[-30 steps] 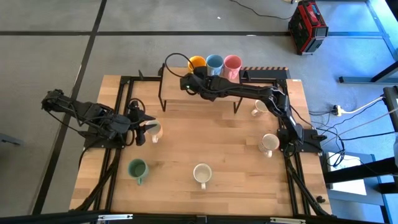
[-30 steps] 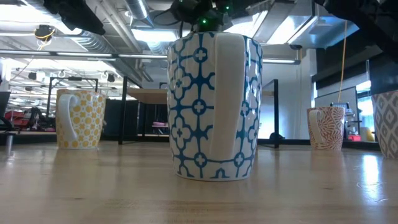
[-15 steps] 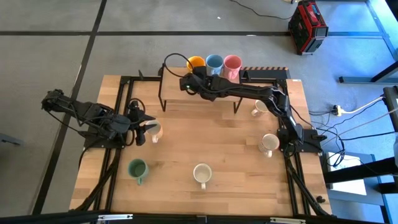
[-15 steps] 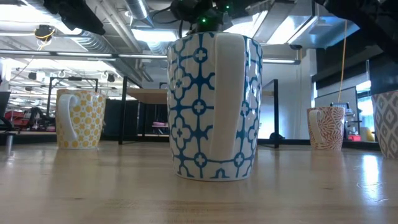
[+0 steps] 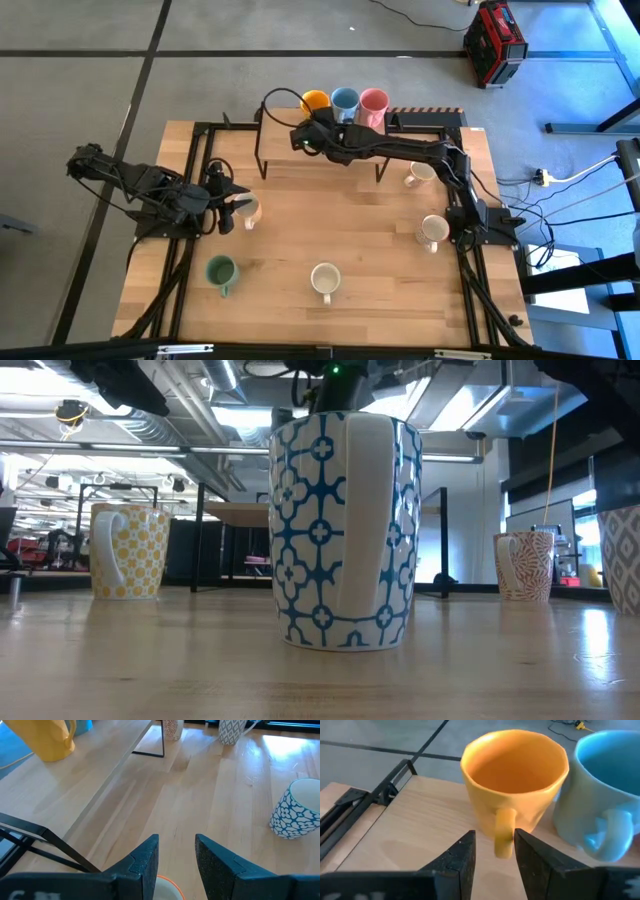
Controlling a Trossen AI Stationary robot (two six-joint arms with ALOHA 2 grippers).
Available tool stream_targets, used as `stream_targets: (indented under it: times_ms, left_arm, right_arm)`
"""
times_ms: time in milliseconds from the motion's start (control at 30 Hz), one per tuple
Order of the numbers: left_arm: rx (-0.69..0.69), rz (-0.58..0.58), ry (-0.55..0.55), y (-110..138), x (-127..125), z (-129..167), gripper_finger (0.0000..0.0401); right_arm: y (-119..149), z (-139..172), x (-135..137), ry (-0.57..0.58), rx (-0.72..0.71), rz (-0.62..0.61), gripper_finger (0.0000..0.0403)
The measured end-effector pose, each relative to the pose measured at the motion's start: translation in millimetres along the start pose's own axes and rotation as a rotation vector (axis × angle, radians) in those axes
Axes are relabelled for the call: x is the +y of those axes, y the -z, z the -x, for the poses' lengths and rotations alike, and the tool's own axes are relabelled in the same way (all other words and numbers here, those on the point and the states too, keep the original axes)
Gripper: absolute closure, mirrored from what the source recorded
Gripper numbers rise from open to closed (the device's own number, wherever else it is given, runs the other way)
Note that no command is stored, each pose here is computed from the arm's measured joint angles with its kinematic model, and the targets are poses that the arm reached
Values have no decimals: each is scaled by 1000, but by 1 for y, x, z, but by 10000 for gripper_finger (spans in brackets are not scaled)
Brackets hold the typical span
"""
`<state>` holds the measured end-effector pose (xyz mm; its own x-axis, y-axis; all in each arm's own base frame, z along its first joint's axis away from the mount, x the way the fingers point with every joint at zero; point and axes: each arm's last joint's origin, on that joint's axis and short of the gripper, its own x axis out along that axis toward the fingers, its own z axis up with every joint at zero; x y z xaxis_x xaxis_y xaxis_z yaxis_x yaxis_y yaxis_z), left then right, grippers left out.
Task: Place coffee mugs
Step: Put the yellow mug on the shelf, then put the green mug on the shelf
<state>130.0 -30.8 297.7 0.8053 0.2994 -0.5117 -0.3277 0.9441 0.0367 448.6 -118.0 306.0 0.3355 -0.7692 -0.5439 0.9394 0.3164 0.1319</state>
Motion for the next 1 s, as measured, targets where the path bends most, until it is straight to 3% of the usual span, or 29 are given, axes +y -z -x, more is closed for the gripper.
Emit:
stream_targets:
  times_ms: [300,500,667,867,1000]
  left_arm:
    - [0,-8,0,0,0,0,278]
    - [0,-8,0,0,0,0,278]
    - [2,-8,5,0,0,0,278]
    - [7,-20,16,0,0,0,278]
    - [22,-39,48,1,-2,-1,276]
  right_arm:
    - [-9,28,-5,-11,-7,35,278]
    - [-14,63,-2,-88,-24,116,278]
    - [-8,103,8,-284,19,304,278]
    - [23,149,29,-602,140,533,278]
    - [52,172,43,-646,139,598,278]
